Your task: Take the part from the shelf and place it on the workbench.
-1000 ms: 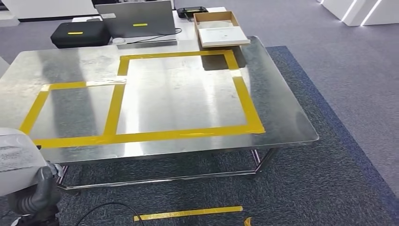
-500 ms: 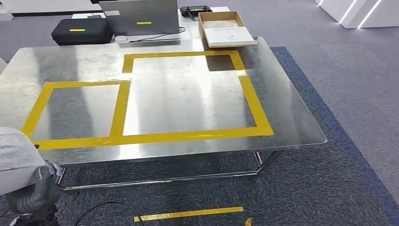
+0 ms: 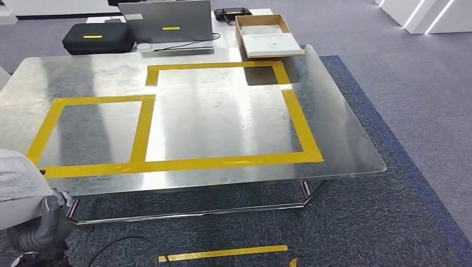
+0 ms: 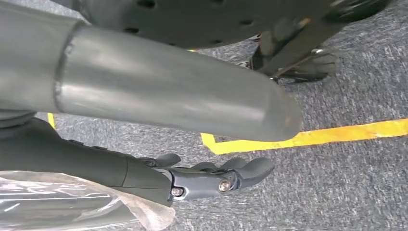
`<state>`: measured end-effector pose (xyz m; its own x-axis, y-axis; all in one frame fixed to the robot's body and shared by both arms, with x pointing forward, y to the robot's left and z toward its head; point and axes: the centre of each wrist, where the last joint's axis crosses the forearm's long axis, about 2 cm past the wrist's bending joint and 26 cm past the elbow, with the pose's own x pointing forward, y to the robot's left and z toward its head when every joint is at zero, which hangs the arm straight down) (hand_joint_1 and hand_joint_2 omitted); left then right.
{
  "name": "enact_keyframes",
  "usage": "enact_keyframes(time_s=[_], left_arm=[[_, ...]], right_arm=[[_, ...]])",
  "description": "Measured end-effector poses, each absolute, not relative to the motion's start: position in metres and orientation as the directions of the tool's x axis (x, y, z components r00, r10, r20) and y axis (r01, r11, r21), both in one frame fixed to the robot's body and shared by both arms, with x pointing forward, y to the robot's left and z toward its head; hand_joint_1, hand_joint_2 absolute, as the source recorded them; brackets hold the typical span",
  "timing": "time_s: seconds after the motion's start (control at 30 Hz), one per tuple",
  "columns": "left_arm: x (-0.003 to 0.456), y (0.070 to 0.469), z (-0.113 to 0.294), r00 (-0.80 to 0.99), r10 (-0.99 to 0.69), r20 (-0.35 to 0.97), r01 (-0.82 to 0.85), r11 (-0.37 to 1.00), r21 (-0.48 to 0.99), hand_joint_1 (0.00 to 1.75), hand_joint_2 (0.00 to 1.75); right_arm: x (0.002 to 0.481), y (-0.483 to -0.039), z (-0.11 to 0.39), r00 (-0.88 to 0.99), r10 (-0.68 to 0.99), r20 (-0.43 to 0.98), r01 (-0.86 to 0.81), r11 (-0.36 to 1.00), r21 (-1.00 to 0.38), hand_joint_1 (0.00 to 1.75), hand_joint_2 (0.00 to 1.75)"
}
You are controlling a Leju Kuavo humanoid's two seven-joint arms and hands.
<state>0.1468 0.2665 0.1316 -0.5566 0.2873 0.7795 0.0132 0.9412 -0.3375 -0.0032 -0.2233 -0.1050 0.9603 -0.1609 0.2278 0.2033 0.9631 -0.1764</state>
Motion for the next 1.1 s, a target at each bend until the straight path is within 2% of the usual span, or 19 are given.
enact_keyframes(time_s=[0.07, 0.1, 0.17, 0.2, 0.27, 0.33, 0.37, 0.43, 0.7, 0.9, 1.1], left_arm=[[0.146, 0.268, 0.131, -0.552, 0.199, 0.810, -0.054, 0.961, -0.272, 1.75, 1.75], [0.146, 0.270, 0.130, -0.540, 0.098, 0.836, -0.123, 0.973, -0.194, 1.75, 1.75], [0.142, 0.280, 0.129, -0.452, -0.276, 0.848, -0.343, 0.932, 0.120, 1.75, 1.75], [0.139, 0.288, 0.129, -0.387, -0.480, 0.788, -0.442, 0.846, 0.298, 1.75, 1.75], [0.132, 0.308, 0.131, -0.248, -0.809, 0.532, -0.566, 0.567, 0.599, 1.75, 1.75], [0.127, 0.334, 0.134, -0.144, -0.960, 0.240, -0.598, 0.278, 0.752, 1.75, 1.75], [0.125, 0.349, 0.137, -0.104, -0.986, 0.128, -0.601, 0.165, 0.782, 1.75, 1.75], [0.125, 0.382, 0.144, -0.029, -1.000, -0.007, -0.607, 0.012, 0.795, 1.75, 1.75], [0.122, 0.536, 0.200, 0.224, -0.922, -0.317, -0.501, -0.388, 0.774, 1.75, 1.75], [0.113, 0.585, 0.234, 0.365, -0.851, -0.376, -0.429, -0.513, 0.744, 1.75, 1.75], [0.109, 0.621, 0.256, 0.431, -0.820, -0.377, -0.358, -0.539, 0.762, 1.75, 1.75]], right_arm=[[-0.003, -0.224, -0.105, 0.959, -0.170, 0.228, 0.213, 0.960, -0.180, 0.00, 0.00], [-0.003, -0.224, -0.105, 0.958, -0.174, 0.227, 0.217, 0.959, -0.180, 0.00, 0.00], [-0.003, -0.223, -0.105, 0.958, -0.181, 0.222, 0.222, 0.959, -0.176, 0.00, 0.00], [-0.002, -0.223, -0.105, 0.959, -0.181, 0.218, 0.220, 0.960, -0.171, 0.00, 0.00], [-0.003, -0.222, -0.105, 0.963, -0.174, 0.207, 0.208, 0.966, -0.152, 0.00, 0.00], [-0.004, -0.222, -0.105, 0.966, -0.161, 0.201, 0.190, 0.973, -0.134, 0.00, 0.00], [-0.004, -0.222, -0.105, 0.968, -0.151, 0.201, 0.179, 0.976, -0.127, 0.00, 0.00], [-0.003, -0.223, -0.105, 0.971, -0.123, 0.203, 0.150, 0.981, -0.122, 0.00, 0.00], [-0.001, -0.224, -0.105, 0.972, -0.047, 0.232, 0.082, 0.986, -0.145, 0.00, 0.00], [-0.001, -0.223, -0.105, 0.972, -0.034, 0.231, 0.069, 0.987, -0.144, 0.00, 0.00], [-0.002, -0.223, -0.105, 0.973, -0.021, 0.229, 0.051, 0.991, -0.127, 0.00, 0.00]])
